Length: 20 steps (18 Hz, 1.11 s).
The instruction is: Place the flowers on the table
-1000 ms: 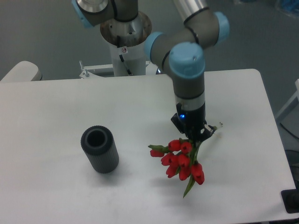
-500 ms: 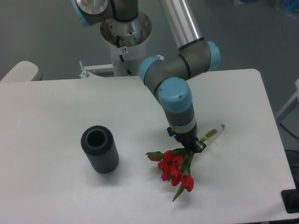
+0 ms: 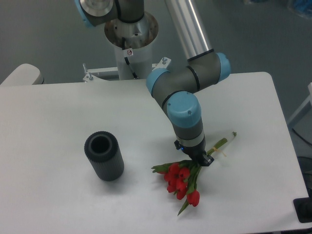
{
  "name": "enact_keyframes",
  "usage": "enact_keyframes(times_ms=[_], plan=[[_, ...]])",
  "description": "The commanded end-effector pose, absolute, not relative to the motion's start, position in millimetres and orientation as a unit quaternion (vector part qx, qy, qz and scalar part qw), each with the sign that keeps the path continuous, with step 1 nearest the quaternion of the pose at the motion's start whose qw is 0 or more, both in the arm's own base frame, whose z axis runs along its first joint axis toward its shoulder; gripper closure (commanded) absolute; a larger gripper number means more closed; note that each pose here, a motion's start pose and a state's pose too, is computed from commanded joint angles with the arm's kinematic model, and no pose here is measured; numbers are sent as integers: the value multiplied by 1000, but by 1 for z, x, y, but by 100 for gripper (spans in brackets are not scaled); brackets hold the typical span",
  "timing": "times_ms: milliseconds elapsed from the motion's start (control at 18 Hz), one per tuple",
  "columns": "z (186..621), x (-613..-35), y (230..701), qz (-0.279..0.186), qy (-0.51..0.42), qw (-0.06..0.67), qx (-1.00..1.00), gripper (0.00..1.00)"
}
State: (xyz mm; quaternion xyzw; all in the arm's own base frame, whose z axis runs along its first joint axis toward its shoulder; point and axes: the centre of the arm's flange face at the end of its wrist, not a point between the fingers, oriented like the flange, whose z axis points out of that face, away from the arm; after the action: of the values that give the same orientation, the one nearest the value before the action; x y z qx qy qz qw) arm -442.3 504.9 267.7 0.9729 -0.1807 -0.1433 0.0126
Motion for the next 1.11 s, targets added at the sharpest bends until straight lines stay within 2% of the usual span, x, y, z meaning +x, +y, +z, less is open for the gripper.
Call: enact_keyframes(times_ms=[56, 222, 333, 611, 722, 833, 1111], plan=[[280, -445, 509, -148, -181, -3, 972, 4], [315, -451, 520, -139, -179, -80, 971, 2], [333, -464, 510, -142, -169, -84, 972, 1], [398, -489, 515, -110, -167, -80, 977, 1], [418, -506, 504, -89, -155, -102, 979, 1], [430, -523, 488, -80, -161, -126, 976, 1], [435, -552, 447, -77, -203, -118, 969, 0]])
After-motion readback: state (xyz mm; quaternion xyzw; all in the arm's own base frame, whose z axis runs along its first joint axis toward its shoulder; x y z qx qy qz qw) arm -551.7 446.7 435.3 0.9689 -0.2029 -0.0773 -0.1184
